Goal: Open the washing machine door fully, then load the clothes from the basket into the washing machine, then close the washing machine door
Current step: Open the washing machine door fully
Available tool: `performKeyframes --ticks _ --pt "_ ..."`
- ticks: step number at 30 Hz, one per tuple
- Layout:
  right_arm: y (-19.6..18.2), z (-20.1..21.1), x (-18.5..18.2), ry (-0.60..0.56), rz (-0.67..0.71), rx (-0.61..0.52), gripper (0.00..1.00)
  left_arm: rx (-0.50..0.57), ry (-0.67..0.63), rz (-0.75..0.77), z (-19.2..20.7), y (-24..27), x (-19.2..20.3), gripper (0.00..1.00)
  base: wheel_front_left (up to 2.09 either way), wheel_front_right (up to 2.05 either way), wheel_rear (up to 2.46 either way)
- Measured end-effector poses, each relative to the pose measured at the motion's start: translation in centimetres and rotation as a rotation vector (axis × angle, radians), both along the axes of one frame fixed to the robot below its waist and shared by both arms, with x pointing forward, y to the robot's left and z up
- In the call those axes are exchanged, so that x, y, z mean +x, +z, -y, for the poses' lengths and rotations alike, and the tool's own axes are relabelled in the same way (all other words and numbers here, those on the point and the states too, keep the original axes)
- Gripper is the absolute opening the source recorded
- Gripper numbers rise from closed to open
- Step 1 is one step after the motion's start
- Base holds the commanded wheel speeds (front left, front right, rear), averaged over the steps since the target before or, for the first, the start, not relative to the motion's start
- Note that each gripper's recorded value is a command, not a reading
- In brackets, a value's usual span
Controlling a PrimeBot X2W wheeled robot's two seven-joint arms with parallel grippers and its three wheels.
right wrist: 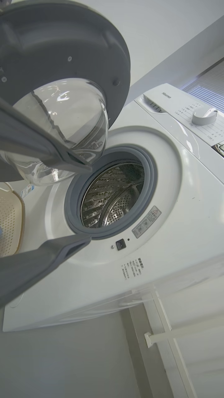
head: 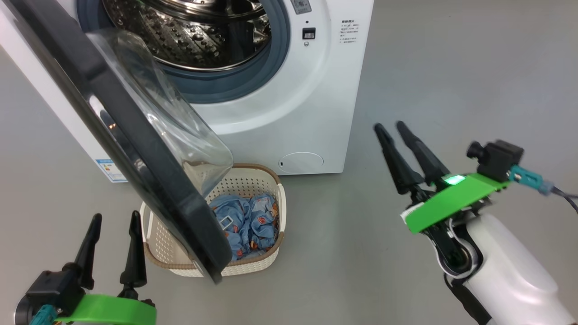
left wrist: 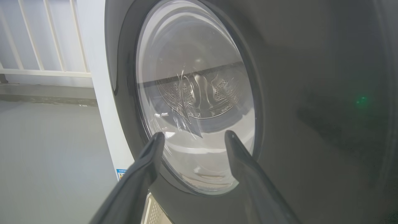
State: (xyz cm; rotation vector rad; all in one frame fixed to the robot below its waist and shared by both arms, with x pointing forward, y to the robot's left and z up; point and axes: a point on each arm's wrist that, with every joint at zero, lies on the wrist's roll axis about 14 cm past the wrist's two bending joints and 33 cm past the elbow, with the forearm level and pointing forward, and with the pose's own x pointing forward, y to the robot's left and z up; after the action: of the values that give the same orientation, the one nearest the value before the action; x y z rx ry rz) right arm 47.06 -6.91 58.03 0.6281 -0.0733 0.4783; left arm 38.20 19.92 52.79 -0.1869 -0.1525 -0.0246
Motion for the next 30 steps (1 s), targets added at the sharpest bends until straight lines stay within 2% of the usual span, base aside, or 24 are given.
performKeyframes --ticks 6,11,18,27,30 --pt "-1.8 3.4 -0.6 -0.132 0.037 -0.136 1.00 -0.007 -0.008 0.009 0.4 0.3 0.0 1.00 0.00 0.00 0.00" --pt "-2.2 5.1 -2.6 -0.216 0.081 -0.214 1.00 -0.008 -0.014 0.017 0.6 0.5 0.1 1.00 0.00 0.00 0.00" --pt "-4.4 7.6 -5.6 -0.309 0.065 -0.341 1.00 -0.017 -0.025 0.023 1.2 0.7 -0.3 1.00 0.00 0.00 0.00" --pt "-6.2 8.2 -7.9 -0.349 0.024 -0.388 1.00 -0.012 -0.035 0.021 1.7 0.6 -0.7 1.00 0.00 0.00 0.00" --pt "-6.3 9.3 -8.3 -0.391 0.010 -0.370 1.00 -0.009 -0.036 0.022 1.7 0.7 -0.8 1.00 0.00 0.00 0.00"
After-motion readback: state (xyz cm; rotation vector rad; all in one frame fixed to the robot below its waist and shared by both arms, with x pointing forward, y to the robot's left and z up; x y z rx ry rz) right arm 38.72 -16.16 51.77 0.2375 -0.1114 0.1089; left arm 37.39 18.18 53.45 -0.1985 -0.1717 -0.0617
